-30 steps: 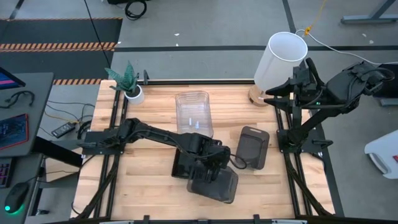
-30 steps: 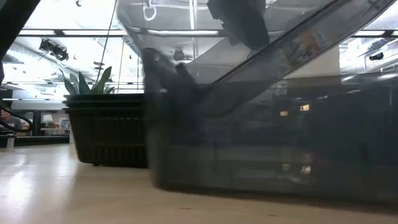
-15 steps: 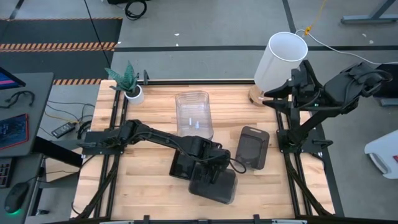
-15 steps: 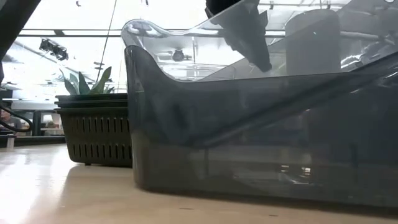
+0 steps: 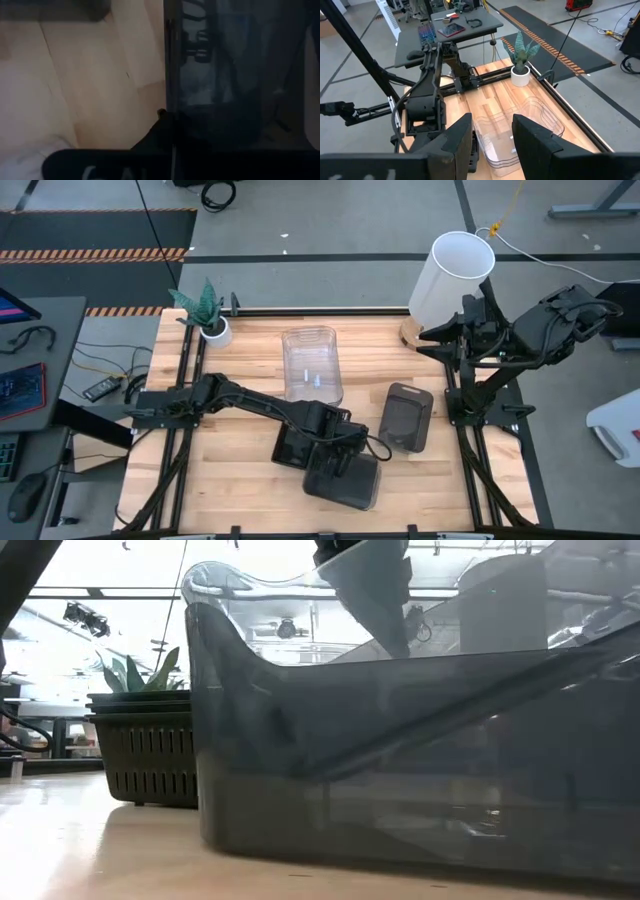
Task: Stack baskets by color
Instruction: Stack the left black bin on the middle black bin
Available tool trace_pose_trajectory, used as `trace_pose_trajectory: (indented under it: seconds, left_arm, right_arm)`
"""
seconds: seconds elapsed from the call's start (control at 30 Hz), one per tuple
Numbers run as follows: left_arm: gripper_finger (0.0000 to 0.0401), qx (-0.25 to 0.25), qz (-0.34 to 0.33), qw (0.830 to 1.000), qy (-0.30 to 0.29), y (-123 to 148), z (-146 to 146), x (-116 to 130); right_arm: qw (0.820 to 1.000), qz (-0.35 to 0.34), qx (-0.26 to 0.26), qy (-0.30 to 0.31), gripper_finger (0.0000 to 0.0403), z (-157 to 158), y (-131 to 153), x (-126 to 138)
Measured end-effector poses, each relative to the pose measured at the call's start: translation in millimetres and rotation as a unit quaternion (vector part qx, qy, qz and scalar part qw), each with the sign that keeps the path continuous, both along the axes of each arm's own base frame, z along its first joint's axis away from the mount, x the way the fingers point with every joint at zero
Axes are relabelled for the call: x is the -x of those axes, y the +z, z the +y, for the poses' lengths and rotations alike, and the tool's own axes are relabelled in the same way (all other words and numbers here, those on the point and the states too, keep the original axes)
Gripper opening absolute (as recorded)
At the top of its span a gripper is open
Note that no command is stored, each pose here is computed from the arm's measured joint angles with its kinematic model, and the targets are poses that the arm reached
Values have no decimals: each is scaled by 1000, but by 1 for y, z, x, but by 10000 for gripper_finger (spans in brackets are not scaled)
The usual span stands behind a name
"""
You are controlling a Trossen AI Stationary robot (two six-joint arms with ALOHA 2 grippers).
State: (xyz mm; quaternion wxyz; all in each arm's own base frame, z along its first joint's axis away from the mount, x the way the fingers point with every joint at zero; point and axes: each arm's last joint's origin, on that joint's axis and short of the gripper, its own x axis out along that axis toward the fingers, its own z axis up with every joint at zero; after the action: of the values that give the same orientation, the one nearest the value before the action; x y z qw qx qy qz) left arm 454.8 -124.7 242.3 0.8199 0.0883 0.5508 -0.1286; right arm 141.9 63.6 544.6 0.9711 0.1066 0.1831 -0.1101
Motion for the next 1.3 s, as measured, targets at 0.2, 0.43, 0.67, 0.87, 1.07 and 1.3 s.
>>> trace_pose_trajectory:
  seconds: [0.2, 0.43, 0.67, 0.87, 1.07, 1.3]
  left_arm:
    - [7, 55, 29, 997, 34, 14, 11, 8]
    - [5, 67, 63, 995, 30, 26, 16, 21]
    - [5, 70, 82, 994, 14, 22, 14, 23]
    - [5, 61, 101, 993, 4, 8, 13, 19]
    - [22, 41, 106, 994, -2, 0, 14, 17]
    - [127, 27, 96, 995, 25, 0, 22, 13]
  right_arm:
    - [1000, -1, -6, -2, 145, 0, 0, 0]
    - [1000, -1, -8, 1, 145, 0, 0, 0]
    - [1000, -3, -8, 2, 145, 0, 1, 0]
    - [1000, -9, -8, 4, 145, 1, 2, -1]
    - [1000, -12, -9, 3, 145, 1, 2, -1]
    - [1000, 4, -8, -1, 145, 3, -4, -5]
